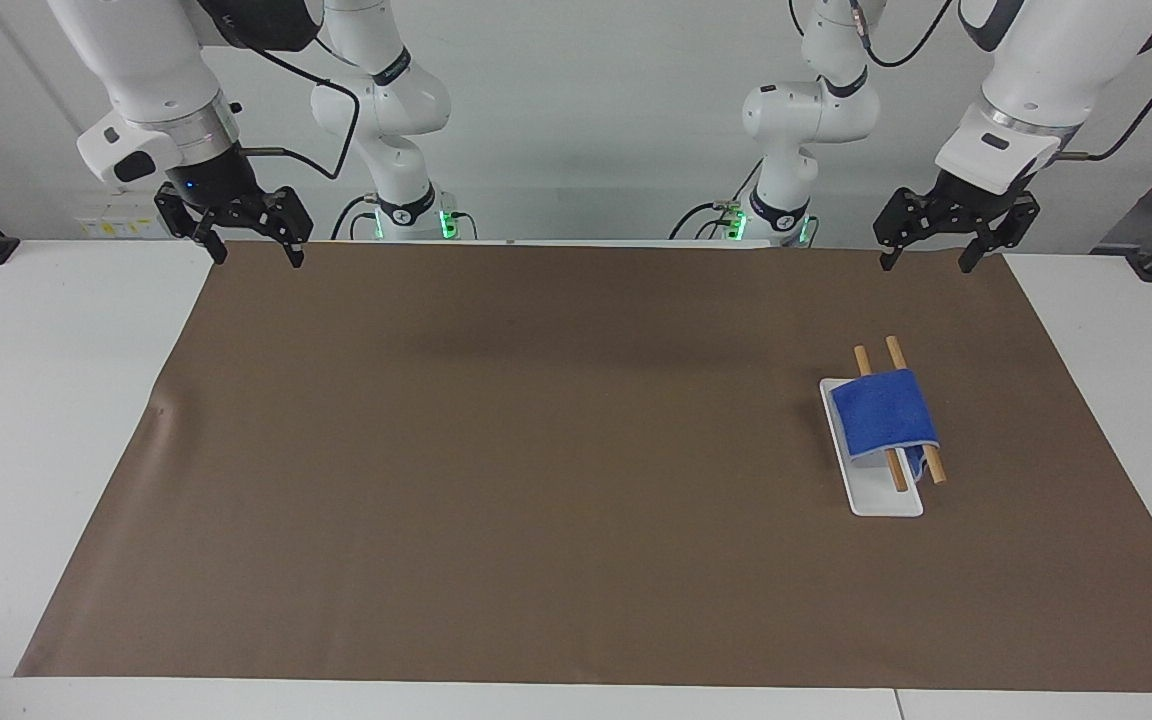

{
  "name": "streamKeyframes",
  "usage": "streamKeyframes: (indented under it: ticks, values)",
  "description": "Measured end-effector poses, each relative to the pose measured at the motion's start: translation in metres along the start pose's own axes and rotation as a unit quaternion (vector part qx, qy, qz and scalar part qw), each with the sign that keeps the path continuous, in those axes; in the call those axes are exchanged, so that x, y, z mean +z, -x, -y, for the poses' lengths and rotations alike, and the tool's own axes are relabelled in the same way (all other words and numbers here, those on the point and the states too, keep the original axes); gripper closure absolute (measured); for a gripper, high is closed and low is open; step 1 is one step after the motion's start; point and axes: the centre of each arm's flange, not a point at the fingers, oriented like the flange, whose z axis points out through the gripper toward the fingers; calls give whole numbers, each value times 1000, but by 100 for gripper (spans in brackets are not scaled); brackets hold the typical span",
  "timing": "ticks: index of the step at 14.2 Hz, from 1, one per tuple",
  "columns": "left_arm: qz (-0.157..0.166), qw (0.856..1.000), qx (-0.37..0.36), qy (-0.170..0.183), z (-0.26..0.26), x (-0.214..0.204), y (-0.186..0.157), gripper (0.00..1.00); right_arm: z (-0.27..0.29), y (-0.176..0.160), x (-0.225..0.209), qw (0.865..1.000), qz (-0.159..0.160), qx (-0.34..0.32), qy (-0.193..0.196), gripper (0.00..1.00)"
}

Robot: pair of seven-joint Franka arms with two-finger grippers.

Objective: Right arm passes towel to left arm to hang

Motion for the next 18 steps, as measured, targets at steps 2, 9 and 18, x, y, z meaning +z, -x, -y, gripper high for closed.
streamKeyframes:
  ticks: [2, 9, 18]
  values:
    - [8, 1000, 9, 0, -2, -2, 5, 0, 0, 0, 0, 1000, 0, 0, 0, 0]
    - [26, 999, 24, 1, 17, 8, 17, 0, -1, 0, 1, 1000, 1, 1, 0, 0]
    - [33, 999, 28, 1, 13, 1, 24, 0, -5, 0, 1, 1000, 1, 4, 0, 0]
